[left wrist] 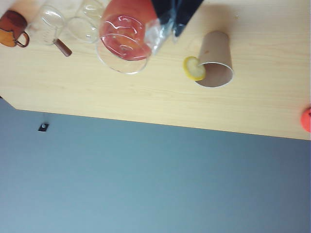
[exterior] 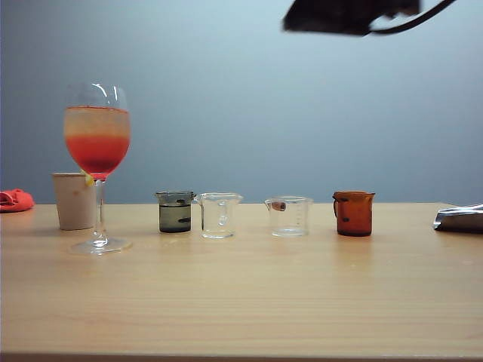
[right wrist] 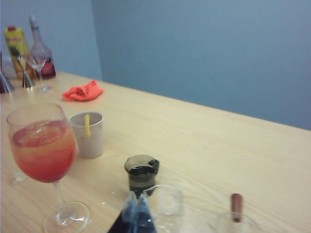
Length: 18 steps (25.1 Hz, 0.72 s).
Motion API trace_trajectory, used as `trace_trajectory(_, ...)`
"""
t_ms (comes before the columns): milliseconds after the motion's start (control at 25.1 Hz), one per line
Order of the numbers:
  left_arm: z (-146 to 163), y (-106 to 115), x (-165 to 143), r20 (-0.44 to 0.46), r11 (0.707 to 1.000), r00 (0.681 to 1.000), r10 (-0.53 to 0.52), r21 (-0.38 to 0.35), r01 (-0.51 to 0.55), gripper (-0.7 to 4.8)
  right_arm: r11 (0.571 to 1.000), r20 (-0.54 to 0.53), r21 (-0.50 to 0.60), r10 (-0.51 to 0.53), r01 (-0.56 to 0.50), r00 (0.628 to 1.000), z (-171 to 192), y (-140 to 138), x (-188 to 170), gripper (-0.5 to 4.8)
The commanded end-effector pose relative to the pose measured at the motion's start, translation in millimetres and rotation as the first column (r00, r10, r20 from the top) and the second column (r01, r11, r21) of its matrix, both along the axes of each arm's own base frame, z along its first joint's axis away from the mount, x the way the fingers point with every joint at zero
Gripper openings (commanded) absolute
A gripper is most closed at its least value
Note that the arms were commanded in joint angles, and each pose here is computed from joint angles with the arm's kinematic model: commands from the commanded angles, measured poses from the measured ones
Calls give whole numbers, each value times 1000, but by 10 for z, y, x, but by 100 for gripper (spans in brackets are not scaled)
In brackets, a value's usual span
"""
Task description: Pick up the first measuring cup from the left, pour the coconut rum inside into the goblet, and finally put the measuring cup back in its original place.
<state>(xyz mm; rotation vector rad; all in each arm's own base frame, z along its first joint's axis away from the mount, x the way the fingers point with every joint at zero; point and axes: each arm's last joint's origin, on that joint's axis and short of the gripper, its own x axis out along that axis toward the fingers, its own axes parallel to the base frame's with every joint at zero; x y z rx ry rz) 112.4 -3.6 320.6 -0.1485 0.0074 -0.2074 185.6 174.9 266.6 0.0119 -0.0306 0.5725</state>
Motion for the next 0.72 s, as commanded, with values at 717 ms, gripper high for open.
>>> trace_trajectory(717, 30, -6, 0, 15, 1000, 1000, -18, -21, 18, -5, 1000, -158, 6, -9, 10, 987, -844, 1092, 1028, -3)
